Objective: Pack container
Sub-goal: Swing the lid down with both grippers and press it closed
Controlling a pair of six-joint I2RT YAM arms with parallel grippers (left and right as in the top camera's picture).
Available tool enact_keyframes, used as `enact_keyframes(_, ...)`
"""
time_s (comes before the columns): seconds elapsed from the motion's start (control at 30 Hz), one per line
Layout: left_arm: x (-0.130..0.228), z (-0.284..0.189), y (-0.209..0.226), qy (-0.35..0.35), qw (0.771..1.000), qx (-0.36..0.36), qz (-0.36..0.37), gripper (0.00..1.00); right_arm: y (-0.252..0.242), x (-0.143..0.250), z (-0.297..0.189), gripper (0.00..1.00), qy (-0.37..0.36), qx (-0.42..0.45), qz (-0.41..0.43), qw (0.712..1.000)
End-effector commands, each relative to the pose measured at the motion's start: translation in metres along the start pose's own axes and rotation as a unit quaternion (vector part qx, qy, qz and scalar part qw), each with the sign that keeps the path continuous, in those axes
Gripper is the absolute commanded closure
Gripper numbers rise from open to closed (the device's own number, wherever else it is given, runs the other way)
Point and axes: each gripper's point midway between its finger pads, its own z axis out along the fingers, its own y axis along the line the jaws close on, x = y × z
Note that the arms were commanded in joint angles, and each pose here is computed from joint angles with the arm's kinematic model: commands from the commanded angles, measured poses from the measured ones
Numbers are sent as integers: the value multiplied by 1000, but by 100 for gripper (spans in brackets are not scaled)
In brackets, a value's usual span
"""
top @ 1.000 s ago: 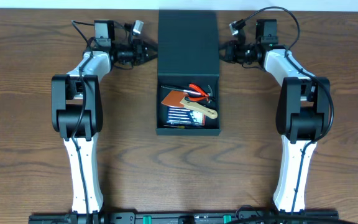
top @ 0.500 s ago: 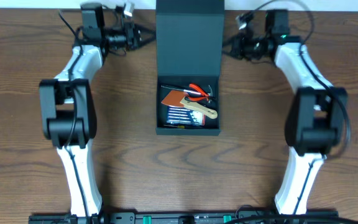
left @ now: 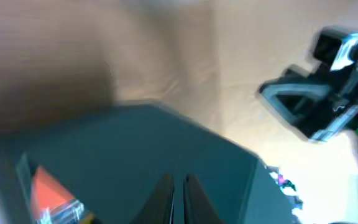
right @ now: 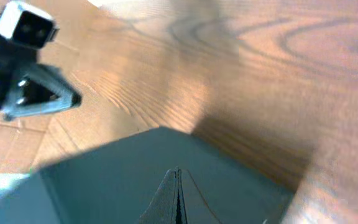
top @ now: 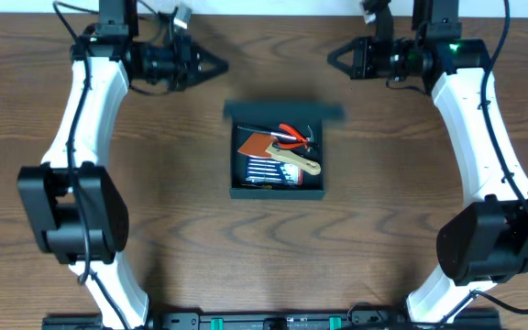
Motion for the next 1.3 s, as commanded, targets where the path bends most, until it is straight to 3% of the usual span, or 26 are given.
enact_keyframes(0.0,23,-16,2,15,988,-107,112,94,21,6,-8,99,3,20,-41,999)
enact_keyframes(0.33,110,-47,13,138,933,-317,99,94,53,37,-18,99,36,147,-108,983)
enact_keyframes(0.63,125,-18,39,187,880,-403,169,94,37,88,6,99,141,217,-105,960)
enact_keyframes(1.0,131,30,98,180,883,-392,183,94,-32,171,61,99,285,236,-28,929)
enact_keyframes(1.27,153,53,117,190,897,-355,183,93,-43,192,73,98,301,231,-22,925)
